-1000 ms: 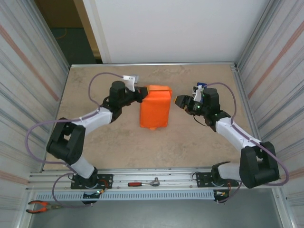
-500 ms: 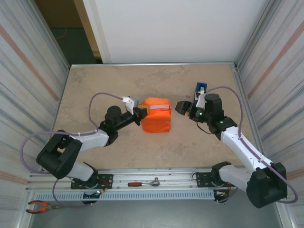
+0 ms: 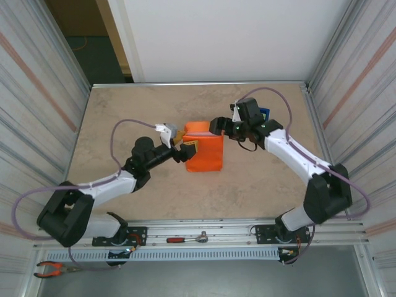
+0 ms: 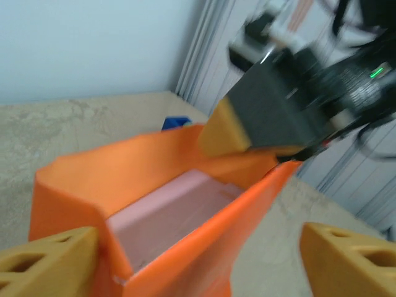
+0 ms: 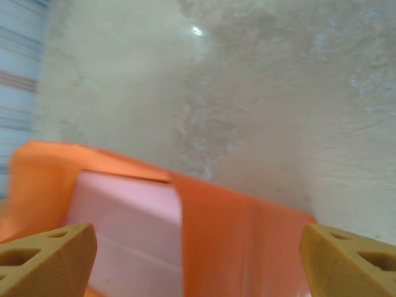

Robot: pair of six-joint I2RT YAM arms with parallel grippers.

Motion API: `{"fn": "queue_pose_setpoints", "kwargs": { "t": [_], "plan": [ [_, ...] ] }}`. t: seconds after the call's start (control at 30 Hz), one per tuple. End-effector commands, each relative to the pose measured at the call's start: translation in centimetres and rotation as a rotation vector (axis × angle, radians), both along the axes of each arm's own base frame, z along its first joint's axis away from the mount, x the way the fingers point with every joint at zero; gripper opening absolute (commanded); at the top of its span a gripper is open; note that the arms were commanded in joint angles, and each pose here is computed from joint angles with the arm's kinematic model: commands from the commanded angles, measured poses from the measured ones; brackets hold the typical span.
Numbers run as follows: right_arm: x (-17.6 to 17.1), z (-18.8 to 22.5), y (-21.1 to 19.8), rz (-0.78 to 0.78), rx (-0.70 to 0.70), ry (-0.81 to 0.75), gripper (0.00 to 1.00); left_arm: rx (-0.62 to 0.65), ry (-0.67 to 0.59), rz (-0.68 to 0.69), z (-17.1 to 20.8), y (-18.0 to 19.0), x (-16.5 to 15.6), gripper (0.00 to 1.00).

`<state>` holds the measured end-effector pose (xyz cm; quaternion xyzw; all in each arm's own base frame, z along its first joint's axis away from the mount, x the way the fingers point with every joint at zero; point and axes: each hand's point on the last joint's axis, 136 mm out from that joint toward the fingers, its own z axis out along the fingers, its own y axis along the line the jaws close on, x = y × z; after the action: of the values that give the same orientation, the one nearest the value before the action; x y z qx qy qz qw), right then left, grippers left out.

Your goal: Wrap the gift box in paper

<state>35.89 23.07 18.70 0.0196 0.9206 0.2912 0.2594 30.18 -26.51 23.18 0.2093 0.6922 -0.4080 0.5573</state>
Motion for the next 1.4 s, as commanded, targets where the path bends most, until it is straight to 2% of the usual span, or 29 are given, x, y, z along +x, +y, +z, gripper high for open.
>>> {"fn": "queue_pose_setpoints", "kwargs": {
  "t": [0.0,0.13,0.37,0.93,1.07,1.2,1.37],
  "plan": [
    [-0.9,-3.0,-1.6,0.006,-0.167,0.121,0.81,-0.056,-0.049,0.112,4.4,2.5,0.8,0.99],
    [-0.8,-4.1,-1.7,0.015,-0.199,0.160,0.79,0.031,-0.046,0.159,3.8,3.5,0.3,0.99],
    [-1.3,-4.9,-1.6,0.015,-0.188,0.172,0.77,0.226,-0.038,0.168,-1.1,2.0,-0.6,0.99],
    [-2.0,-5.5,-1.4,0.031,-0.162,0.173,0.74,0.301,-0.055,0.204,-3.4,-1.3,4.9,0.99],
    [-2.2,-5.5,-1.1,0.041,-0.148,0.173,0.74,0.321,-0.029,0.228,-4.6,-1.4,6.0,0.95],
    [-2.0,-3.7,-1.1,0.037,-0.116,0.138,0.74,0.305,0.003,0.235,-5.7,-1.3,6.5,0.87],
    [-1.5,3.0,-2.7,-0.034,-0.004,-0.043,0.84,0.297,0.026,0.202,-6.5,-1.5,5.9,0.79]
  ]
}}
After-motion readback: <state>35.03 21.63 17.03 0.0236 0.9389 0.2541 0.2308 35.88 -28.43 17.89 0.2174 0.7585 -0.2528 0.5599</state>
